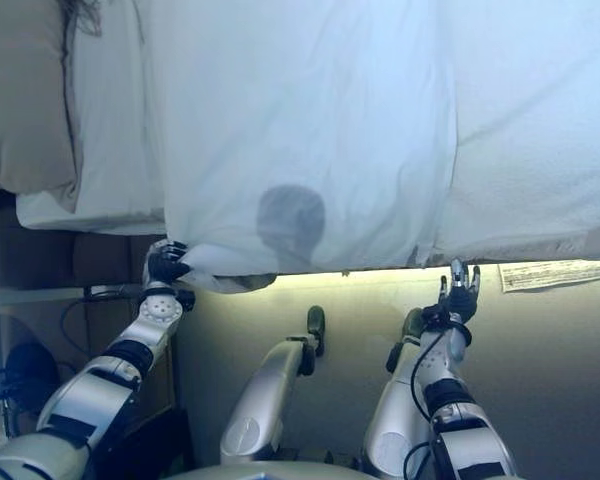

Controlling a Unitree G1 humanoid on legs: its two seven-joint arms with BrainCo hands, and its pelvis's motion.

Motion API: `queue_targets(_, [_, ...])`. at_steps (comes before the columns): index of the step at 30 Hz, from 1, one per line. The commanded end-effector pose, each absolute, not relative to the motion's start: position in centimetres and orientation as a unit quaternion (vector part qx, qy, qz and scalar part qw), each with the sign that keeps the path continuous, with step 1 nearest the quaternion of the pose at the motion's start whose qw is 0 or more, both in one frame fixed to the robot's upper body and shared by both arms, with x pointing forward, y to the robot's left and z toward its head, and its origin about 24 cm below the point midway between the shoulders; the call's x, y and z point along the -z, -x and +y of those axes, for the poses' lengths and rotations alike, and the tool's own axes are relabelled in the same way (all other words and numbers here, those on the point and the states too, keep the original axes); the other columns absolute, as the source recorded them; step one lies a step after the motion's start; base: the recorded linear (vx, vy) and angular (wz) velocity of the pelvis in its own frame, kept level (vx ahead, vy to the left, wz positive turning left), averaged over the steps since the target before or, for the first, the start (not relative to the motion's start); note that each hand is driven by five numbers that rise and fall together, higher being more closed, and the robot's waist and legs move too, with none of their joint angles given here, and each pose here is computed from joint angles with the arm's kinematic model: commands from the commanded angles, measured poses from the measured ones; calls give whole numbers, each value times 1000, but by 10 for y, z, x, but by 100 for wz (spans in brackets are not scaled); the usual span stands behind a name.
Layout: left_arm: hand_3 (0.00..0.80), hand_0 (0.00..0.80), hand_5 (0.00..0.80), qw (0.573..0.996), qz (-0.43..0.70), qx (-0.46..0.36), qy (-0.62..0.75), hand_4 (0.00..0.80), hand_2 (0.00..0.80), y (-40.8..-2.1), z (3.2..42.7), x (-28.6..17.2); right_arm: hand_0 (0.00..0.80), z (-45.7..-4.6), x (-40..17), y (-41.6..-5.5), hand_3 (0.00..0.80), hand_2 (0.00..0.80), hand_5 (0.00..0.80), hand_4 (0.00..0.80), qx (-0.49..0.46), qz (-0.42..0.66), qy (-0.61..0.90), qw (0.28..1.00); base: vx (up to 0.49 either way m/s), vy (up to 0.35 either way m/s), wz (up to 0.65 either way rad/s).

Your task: Make the bed neatly

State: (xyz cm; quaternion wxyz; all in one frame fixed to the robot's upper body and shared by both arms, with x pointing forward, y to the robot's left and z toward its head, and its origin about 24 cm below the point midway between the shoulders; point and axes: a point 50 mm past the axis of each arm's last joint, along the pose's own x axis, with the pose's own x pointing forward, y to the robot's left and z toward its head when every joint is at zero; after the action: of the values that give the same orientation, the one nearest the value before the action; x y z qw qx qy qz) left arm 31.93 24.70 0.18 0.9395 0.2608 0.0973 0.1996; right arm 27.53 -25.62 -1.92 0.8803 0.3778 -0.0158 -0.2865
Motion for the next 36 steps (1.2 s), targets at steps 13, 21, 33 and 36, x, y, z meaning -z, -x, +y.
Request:
queue_targets(13, [0,0,0,888,341,-138,-275,0,0,-191,256,111,0,-244,1,-287,0,0,0,0,249,-68,-417,871,-2,-10,0])
queue_targets(21, [0,0,0,953,163,-108,-229,0,0,-253,210,69,0,-231,-11,-298,0,0,0,0,219,-75,-426,874,-19,-73,0])
queue_targets(33, [0,0,0,942,0,-201,-268,0,0,-314,185,-3,0,-227,-47,-320,0,0,0,0,194,-116,-375,899,-18,-69,0])
queue_targets(36, [0,0,0,936,0,-220,-274,0,0,-321,188,-10,0,-223,-55,-325,0,0,0,0,183,-120,-374,901,34,15,-2])
